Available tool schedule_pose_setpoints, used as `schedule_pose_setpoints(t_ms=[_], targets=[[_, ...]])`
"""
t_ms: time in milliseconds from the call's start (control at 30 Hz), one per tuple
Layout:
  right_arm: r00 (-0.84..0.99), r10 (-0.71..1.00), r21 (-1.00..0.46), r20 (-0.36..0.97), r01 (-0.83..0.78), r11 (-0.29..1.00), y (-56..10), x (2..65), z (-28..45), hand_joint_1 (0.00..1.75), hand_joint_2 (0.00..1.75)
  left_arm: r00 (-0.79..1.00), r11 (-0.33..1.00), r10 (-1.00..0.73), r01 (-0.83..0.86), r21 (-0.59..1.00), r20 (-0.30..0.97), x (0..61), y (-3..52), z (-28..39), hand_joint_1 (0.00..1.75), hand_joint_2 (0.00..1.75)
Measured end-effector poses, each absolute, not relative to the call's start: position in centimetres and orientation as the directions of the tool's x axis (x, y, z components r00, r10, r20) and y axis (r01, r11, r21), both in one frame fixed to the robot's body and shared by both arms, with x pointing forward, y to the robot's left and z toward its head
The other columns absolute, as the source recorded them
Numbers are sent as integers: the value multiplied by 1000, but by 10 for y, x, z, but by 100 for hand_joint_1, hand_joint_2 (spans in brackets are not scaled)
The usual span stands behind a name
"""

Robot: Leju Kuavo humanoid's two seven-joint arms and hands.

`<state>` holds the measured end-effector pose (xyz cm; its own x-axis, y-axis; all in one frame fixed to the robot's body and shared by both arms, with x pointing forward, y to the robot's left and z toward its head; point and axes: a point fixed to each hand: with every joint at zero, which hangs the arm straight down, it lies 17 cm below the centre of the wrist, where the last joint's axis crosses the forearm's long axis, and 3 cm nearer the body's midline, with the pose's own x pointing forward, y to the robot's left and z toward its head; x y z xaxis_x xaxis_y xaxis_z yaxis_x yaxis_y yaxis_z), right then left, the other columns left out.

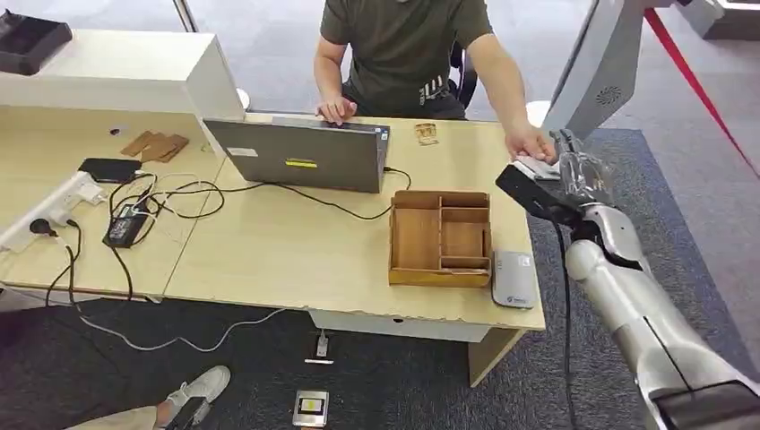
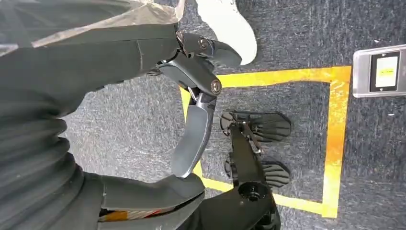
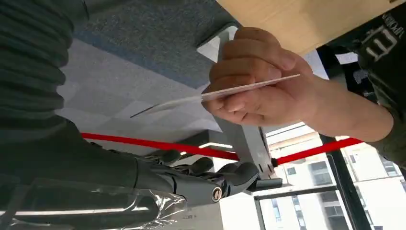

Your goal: Pass the card to the sensor for recognition and then transmit it.

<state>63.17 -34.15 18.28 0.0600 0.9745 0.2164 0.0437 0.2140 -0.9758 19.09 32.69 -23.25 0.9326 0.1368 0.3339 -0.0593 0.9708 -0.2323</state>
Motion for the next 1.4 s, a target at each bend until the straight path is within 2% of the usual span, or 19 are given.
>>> schedule_pose_setpoints(t_ms=[33, 67, 133, 300, 367, 800, 967, 1100, 1400], targets=[[61, 976, -978, 209, 38, 207, -341, 631, 180, 94, 175, 932, 971, 140, -62, -233, 334, 191, 327, -233, 0, 175], [60, 978, -980, 200, 33, 198, -340, 631, 178, 166, 175, 932, 971, 139, -62, -232, 334, 190, 327, -233, 0, 175], [61, 981, -983, 184, 23, 183, -339, 631, 175, 173, 175, 933, 971, 140, -63, -232, 333, 189, 327, -233, 0, 175], [66, 986, -988, 156, -1, 156, -340, 630, 167, 169, 175, 932, 970, 148, -71, -234, 331, 187, 328, -234, 0, 175], [67, 986, -988, 151, -7, 152, -340, 630, 164, 175, 175, 932, 970, 149, -72, -234, 330, 186, 328, -234, 0, 175], [64, 989, -991, 136, 0, 136, -338, 632, 167, 175, 175, 929, 969, 163, -86, -233, 332, 184, 330, -235, 0, 175], [26, 974, -974, 225, 6, 225, -331, 633, 169, 175, 175, 928, 968, 169, -93, -235, 331, 183, 331, -235, 0, 175], [1, 940, -940, 342, 3, 342, -326, 629, 166, 175, 175, 925, 965, 185, -107, -239, 333, 182, 331, -235, 0, 175], [44, 874, -873, 484, -54, 485, -328, 599, 111, 175, 175, 915, 959, 220, -139, -248, 337, 180, 333, -235, 0, 175]])
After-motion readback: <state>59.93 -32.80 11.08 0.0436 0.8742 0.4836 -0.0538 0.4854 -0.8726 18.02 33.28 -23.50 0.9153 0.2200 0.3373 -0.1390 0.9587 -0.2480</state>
